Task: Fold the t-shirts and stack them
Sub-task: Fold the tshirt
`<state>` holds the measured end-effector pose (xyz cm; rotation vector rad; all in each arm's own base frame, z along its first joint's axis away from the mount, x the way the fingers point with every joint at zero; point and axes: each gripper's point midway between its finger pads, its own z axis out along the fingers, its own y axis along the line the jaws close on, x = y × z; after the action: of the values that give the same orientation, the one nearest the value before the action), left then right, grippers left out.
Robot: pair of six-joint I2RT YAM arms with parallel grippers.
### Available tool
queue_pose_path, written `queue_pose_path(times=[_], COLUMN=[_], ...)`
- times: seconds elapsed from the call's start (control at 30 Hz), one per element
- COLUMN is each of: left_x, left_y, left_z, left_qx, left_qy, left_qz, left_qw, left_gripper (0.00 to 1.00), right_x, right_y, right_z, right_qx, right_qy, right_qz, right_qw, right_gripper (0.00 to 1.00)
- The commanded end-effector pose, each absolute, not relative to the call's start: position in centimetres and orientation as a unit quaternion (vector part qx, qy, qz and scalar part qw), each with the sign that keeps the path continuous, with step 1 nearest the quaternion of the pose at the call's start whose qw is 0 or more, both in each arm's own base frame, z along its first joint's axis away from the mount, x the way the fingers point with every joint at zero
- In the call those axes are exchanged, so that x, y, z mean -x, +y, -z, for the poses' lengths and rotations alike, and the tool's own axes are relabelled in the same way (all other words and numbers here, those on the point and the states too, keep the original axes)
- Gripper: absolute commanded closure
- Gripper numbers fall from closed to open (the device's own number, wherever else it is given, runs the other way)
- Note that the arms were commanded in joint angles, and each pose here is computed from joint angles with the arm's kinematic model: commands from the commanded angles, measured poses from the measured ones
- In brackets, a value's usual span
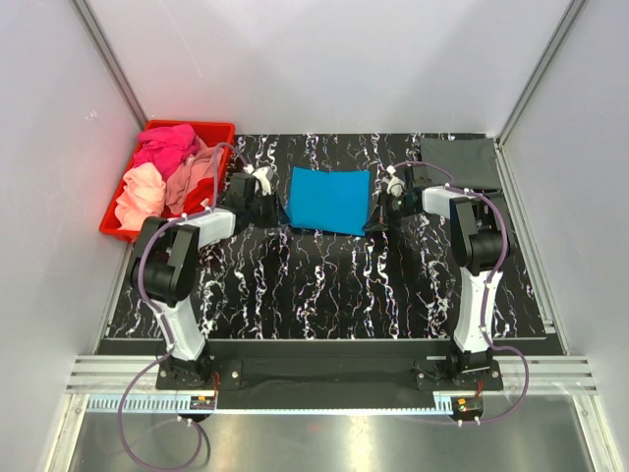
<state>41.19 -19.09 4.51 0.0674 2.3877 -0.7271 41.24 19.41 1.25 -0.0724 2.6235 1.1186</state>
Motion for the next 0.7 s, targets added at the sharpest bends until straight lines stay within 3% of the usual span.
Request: queue_pose_path(times=[0.0, 0.1, 0.2, 0.67], left_x=[-42.1, -42.0, -42.3, -42.5], left_y=[-19.7, -20.1, -20.2, -21.1], left_z=[-8.1, -7.5, -6.4, -4.4], left_qx=[-0.053, -0.061, -0.061, -0.056], left_qy=[0.879, 0.877, 0.883, 0.883], left_qz=[0.291, 0.300, 0.297, 0.321], left_qw=[0.374, 0.369, 0.358, 0.339], left_gripper=[0.67, 0.75, 0.77, 0.71], right_x=[-41.3, -41.3, -41.3, -41.8], right_y=[18.7, 18.7, 18.7, 18.7], right_z=[-1.6, -1.6, -1.5, -1.4], right_qx=[0.032, 0.034, 0.032, 0.026], right_qy=[0.912, 0.911, 0.911, 0.909], right_qz=[-0.382, -0.385, -0.385, -0.391], right_qw=[0.143, 0.141, 0.141, 0.144], right_gripper=[1.00, 1.00, 1.00, 1.00])
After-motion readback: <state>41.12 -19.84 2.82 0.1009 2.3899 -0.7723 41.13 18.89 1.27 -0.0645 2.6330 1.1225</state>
